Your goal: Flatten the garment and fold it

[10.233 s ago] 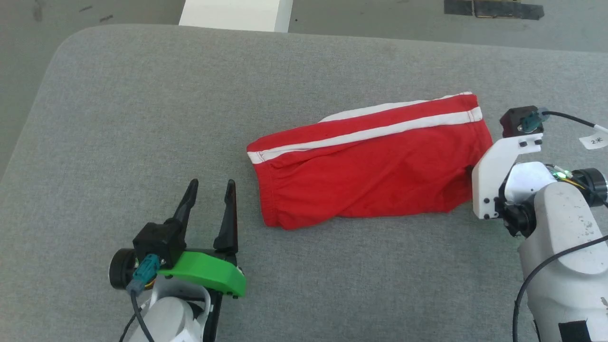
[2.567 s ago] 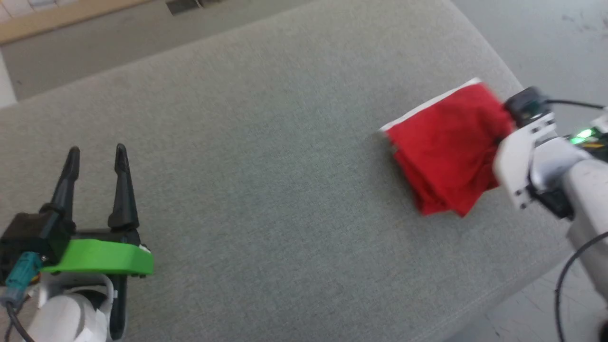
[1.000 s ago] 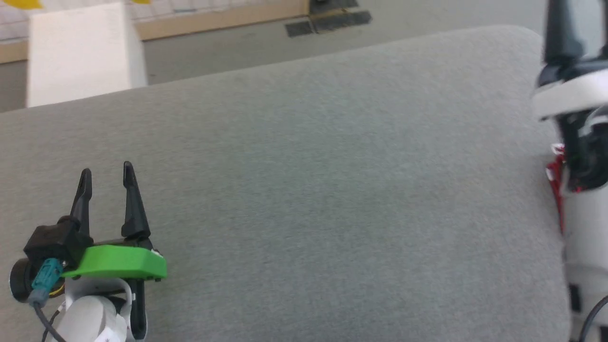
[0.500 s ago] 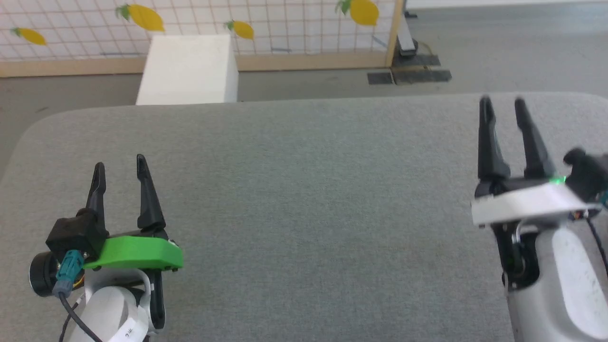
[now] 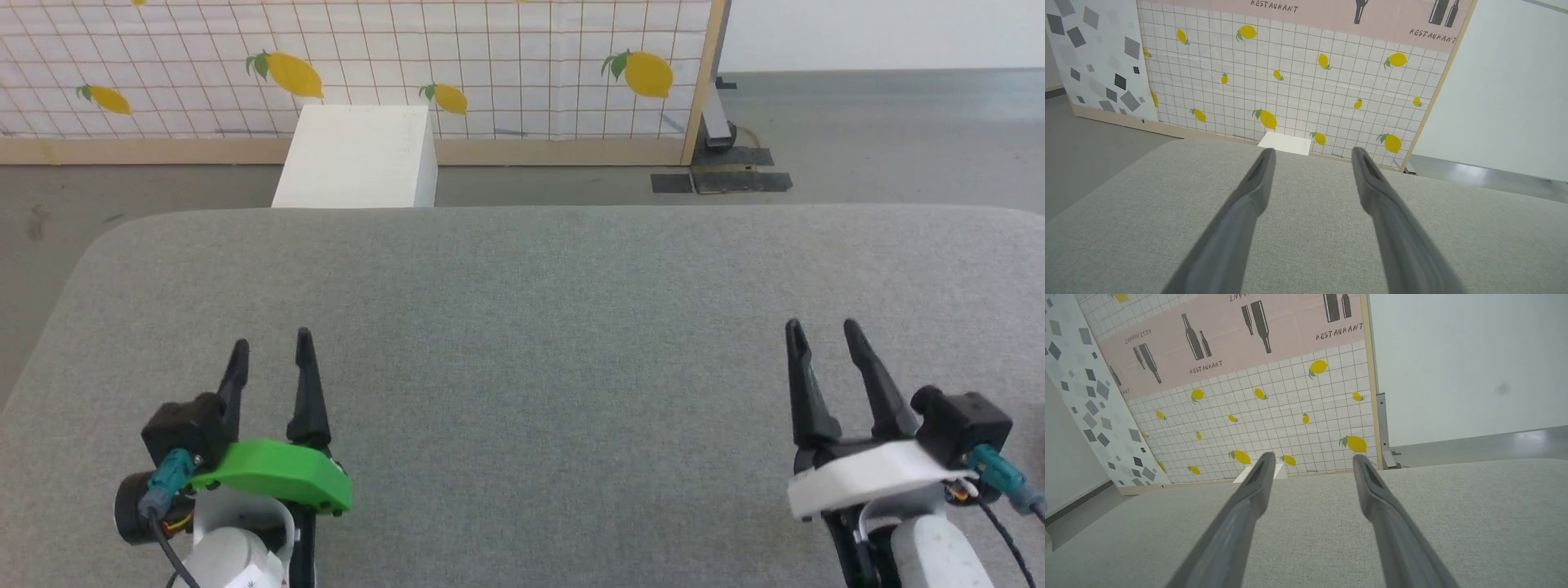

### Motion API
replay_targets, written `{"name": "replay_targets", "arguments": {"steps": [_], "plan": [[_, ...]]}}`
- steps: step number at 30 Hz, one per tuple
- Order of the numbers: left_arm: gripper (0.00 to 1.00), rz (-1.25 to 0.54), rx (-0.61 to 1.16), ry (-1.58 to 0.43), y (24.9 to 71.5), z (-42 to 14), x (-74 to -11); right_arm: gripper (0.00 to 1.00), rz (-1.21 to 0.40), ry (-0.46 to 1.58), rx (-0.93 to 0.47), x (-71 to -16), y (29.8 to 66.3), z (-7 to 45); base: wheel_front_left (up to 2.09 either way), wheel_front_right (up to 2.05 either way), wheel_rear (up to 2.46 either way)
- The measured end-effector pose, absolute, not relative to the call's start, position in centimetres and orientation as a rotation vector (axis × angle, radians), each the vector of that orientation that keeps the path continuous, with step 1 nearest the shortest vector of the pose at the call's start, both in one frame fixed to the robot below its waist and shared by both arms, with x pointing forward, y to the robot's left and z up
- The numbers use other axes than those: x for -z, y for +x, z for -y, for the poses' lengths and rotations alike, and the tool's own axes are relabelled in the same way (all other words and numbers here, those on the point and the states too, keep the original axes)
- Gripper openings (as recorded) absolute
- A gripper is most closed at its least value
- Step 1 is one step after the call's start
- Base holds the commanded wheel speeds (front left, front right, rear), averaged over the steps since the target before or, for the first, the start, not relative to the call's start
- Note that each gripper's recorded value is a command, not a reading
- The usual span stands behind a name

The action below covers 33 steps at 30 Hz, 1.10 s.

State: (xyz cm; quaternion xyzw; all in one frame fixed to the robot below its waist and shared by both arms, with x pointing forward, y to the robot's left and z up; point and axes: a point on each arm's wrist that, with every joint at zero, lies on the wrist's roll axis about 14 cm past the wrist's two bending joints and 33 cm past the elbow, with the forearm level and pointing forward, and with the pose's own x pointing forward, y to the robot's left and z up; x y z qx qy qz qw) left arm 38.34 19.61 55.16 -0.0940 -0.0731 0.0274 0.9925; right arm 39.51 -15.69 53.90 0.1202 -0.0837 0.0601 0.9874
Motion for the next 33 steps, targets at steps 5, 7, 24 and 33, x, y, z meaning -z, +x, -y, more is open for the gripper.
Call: {"name": "replay_targets", "arguments": {"steps": [5, 7, 24, 33], "plan": [[1.00, 0.118, -0.042, -0.187, 37.7, -19.3, -54.3, 1.00, 0.147, 0.221, -0.106, -53.0, 38.5, 16.2, 0.00, 0.00, 0.00], [1.00, 0.111, -0.037, -0.194, 37.4, -19.3, -54.0, 1.00, 0.141, 0.218, -0.097, -52.8, 38.1, 16.5, 0.00, 0.00, 0.00], [1.00, 0.078, -0.020, -0.243, 35.6, -18.6, -51.8, 1.00, 0.129, 0.225, -0.100, -52.3, 36.9, 16.4, 0.00, 0.00, 0.00], [1.00, 0.093, 0.066, -0.182, 35.5, -16.9, -52.1, 1.00, 0.108, 0.237, -0.107, -51.6, 36.5, 16.0, 0.00, 0.00, 0.00]]}}
